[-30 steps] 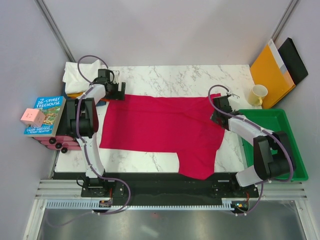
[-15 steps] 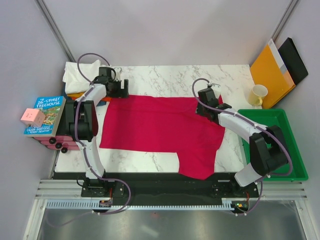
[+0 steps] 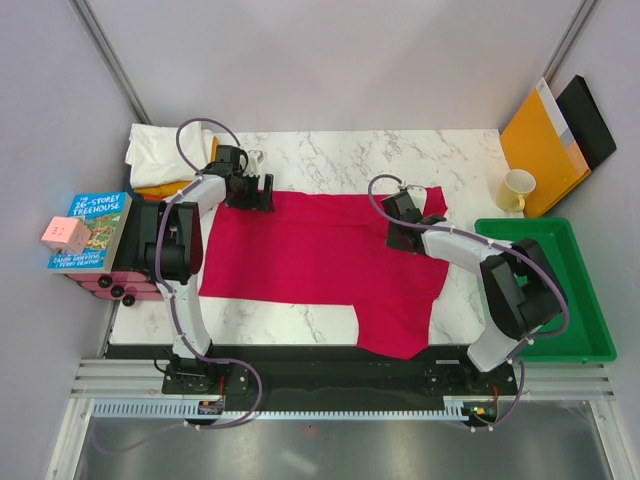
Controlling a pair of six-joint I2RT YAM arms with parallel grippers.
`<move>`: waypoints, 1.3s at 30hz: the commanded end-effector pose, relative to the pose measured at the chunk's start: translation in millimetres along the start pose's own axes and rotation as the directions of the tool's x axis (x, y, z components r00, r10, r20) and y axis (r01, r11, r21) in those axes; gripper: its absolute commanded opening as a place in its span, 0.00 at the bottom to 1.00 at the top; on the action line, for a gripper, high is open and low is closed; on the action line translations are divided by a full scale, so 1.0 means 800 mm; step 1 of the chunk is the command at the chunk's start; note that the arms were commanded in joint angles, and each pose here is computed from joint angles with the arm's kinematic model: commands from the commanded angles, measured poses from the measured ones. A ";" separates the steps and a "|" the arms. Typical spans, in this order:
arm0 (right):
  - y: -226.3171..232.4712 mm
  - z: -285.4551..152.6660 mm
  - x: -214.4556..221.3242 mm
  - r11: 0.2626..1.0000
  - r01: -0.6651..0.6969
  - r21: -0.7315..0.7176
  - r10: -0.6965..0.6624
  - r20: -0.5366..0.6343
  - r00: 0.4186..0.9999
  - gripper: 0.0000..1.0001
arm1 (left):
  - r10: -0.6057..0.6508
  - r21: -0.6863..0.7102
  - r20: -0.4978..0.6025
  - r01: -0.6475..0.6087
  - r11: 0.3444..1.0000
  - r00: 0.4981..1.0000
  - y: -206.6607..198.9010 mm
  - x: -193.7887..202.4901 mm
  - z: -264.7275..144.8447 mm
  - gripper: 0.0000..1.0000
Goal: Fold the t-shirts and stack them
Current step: Fold the flattened tshirt in 1/3 of the way
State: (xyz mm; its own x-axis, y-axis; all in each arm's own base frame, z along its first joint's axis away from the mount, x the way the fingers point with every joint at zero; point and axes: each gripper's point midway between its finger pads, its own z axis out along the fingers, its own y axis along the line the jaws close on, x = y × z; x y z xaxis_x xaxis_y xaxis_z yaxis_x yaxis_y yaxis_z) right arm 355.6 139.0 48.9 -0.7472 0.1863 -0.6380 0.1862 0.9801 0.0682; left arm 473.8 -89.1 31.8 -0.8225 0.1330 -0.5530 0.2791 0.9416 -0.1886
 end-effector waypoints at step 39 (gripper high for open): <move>-0.034 0.006 -0.037 0.975 0.124 0.183 -0.136 0.051 0.989 0.50 | -0.012 -0.042 0.025 0.013 0.999 1.000 0.012 -0.019 -0.009 0.94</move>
State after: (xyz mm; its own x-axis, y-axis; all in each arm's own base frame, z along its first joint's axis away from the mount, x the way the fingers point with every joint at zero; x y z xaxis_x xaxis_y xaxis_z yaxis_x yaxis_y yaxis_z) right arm 390.8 122.3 74.5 -0.7027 0.0903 -0.7058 0.1999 0.9770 -0.0741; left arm 479.0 -82.2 30.5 -0.8226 0.1340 -0.5526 0.2579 0.9540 -0.1526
